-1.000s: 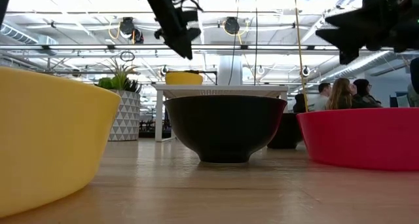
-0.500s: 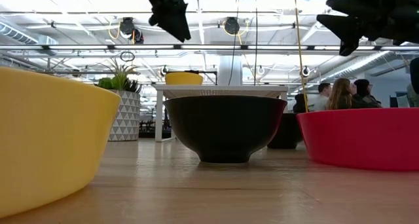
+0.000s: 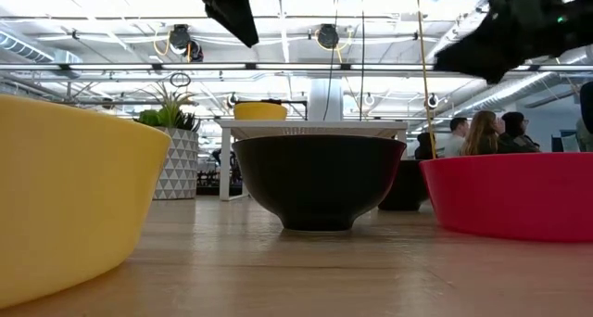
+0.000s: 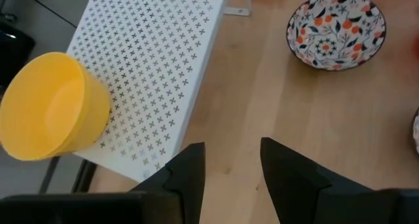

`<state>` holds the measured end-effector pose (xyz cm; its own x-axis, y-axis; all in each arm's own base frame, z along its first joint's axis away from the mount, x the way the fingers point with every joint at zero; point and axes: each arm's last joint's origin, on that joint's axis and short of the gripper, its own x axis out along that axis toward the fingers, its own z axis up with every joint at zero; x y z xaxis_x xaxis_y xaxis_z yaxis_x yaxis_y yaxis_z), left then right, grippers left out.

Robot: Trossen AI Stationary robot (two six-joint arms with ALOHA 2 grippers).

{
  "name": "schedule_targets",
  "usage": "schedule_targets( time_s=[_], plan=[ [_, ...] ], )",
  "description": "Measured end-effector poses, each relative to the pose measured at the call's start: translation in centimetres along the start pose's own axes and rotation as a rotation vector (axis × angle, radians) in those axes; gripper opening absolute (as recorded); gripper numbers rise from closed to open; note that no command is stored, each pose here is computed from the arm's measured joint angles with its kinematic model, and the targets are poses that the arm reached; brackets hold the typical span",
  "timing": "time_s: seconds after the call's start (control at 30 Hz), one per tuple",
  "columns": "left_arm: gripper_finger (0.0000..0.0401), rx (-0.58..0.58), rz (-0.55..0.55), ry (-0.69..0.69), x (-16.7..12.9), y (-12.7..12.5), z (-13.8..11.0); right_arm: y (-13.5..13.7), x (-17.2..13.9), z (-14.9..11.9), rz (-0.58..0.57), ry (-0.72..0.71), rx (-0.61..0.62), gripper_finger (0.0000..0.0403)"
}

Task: Pick & Place Mini bowls
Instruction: Put the red bowl on the shelf

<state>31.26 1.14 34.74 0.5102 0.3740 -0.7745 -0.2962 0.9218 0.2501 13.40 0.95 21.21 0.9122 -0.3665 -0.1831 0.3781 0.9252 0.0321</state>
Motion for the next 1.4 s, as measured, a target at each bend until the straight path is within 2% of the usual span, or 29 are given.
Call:
schedule_targets(
  time_s=[0.13,0.33,0.43,0.6,1.2,1.4],
  plan=[
    [0.0152,0.009,0.011,0.012,-0.2,-0.4,-0.2,0.1,1.0,1.2,-0.073,0.182,-0.013,0.016],
    [0.0152,0.001,0.013,0.026,-0.2,-0.4,-0.4,-0.1,2.8,1.5,-0.208,0.482,-0.021,0.016],
    [0.0152,0.01,0.017,0.055,-0.2,-0.4,-0.7,-0.5,3.7,1.4,-0.248,0.606,0.064,0.016],
    [0.0152,-0.002,0.021,0.077,-0.2,-0.4,-0.9,-1.3,4.9,0.2,-0.239,0.767,0.248,0.016],
    [0.0152,0.005,0.022,0.083,-0.2,-0.3,-1.0,-4.2,7.7,-2.7,-0.427,0.929,0.272,0.016],
    [0.0152,0.008,0.022,0.084,-0.2,-0.3,-1.0,-4.3,7.8,-3.5,-0.374,0.999,0.134,0.0158]
  ],
)
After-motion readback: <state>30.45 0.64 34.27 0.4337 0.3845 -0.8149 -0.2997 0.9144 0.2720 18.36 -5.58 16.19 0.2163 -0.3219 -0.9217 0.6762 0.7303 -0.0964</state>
